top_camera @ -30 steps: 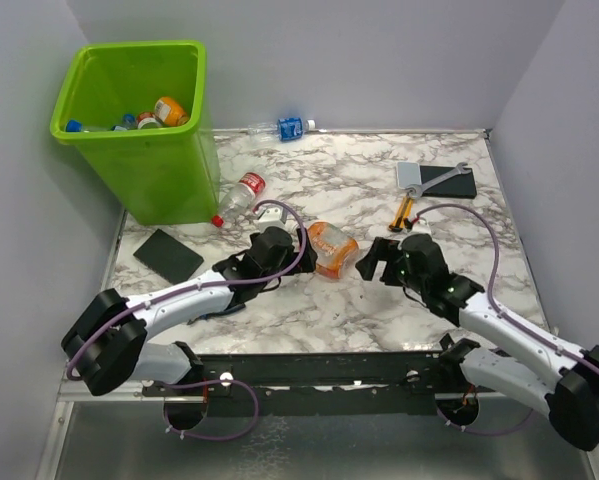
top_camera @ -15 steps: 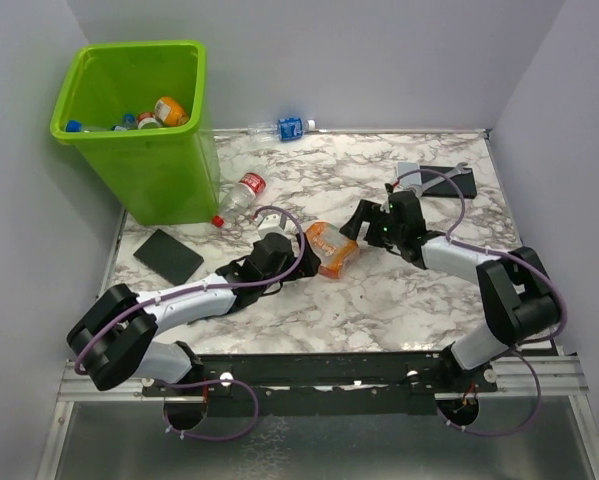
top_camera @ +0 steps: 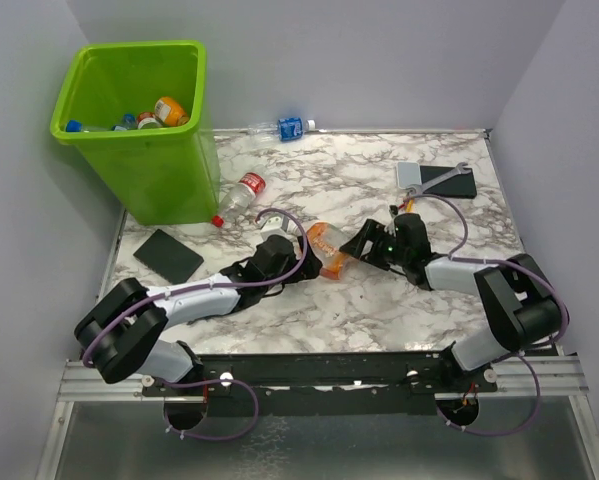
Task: Put the plastic bottles in the bin
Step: Pick up the plastic bottle at the center of the board.
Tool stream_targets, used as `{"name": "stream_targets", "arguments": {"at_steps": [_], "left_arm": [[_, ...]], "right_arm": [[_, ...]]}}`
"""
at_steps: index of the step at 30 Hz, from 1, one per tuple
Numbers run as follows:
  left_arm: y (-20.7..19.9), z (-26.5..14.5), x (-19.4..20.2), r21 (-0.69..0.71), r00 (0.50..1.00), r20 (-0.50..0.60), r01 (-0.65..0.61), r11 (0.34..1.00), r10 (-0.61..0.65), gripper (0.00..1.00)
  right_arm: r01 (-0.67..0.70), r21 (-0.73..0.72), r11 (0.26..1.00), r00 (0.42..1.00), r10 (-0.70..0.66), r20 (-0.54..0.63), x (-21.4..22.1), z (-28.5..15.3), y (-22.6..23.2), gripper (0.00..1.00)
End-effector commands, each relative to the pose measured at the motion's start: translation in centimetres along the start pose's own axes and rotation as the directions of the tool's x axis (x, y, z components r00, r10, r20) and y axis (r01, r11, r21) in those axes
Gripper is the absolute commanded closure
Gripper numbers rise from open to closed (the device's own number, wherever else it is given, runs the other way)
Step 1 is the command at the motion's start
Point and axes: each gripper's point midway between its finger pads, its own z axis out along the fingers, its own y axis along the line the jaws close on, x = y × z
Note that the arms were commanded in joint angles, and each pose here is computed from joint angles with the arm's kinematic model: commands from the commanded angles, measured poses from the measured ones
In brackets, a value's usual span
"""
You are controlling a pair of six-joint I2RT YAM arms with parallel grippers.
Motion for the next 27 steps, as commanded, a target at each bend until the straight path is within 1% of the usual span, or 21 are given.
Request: {"name": "stream_targets", "arguments": {"at_steps": [1, 6, 10, 14, 17, 20, 23, 27], "left_arm": [[0.7, 0.2, 1.2, -0.008, 0.999, -0.030, 0.013, 1.000, -0.014, 0.13], [1.0, 0.2, 1.3, -0.017, 1.000, -0.025, 0.016, 1.000, -0.016, 0.14], [0.9, -0.1, 1.1, -0.013, 1.000, -0.020, 0.019, 1.000, -0.019, 0.14], [1.2, -1.1, 0.7, -0.013, 0.999, 0.007, 0.031, 0.999, -0.031, 0.14], [1.6, -2.3, -0.1, -0.019, 0.998, 0.043, 0.038, 0.999, -0.037, 0.14], [2.1, -3.8, -0.9, -0.021, 0.995, 0.087, 0.052, 0.998, -0.050, 0.13], [2.5, -5.0, -1.5, -0.009, 0.990, 0.127, 0.065, 0.998, -0.063, 0.12], [2.8, -5.6, -1.5, 0.001, 0.987, 0.142, 0.070, 0.998, -0.069, 0.12]], "right_arm": [[-0.104, -0.015, 0.994, 0.994, 0.104, -0.036, 2.9, -1.4, 0.2, 0.15], [-0.113, -0.013, 0.994, 0.993, 0.113, -0.024, 4.4, -3.2, 0.5, 0.16], [-0.086, 0.025, 0.996, 0.996, 0.086, 0.030, 3.6, -4.9, 0.2, 0.15], [-0.011, 0.075, 0.997, 0.994, 0.002, 0.110, 1.2, -6.7, 0.6, 0.12], [0.064, 0.123, 0.990, 0.987, -0.080, 0.137, -0.2, -7.6, 0.5, 0.10], [0.128, 0.122, 0.984, 0.981, -0.144, 0.131, -0.5, -8.0, 0.8, 0.10], [0.185, 0.066, 0.980, 0.976, -0.191, 0.106, -0.1, -7.7, 1.7, 0.09], [0.216, 0.030, 0.976, 0.974, -0.217, 0.066, 0.3, -6.5, 2.0, 0.09]]}}
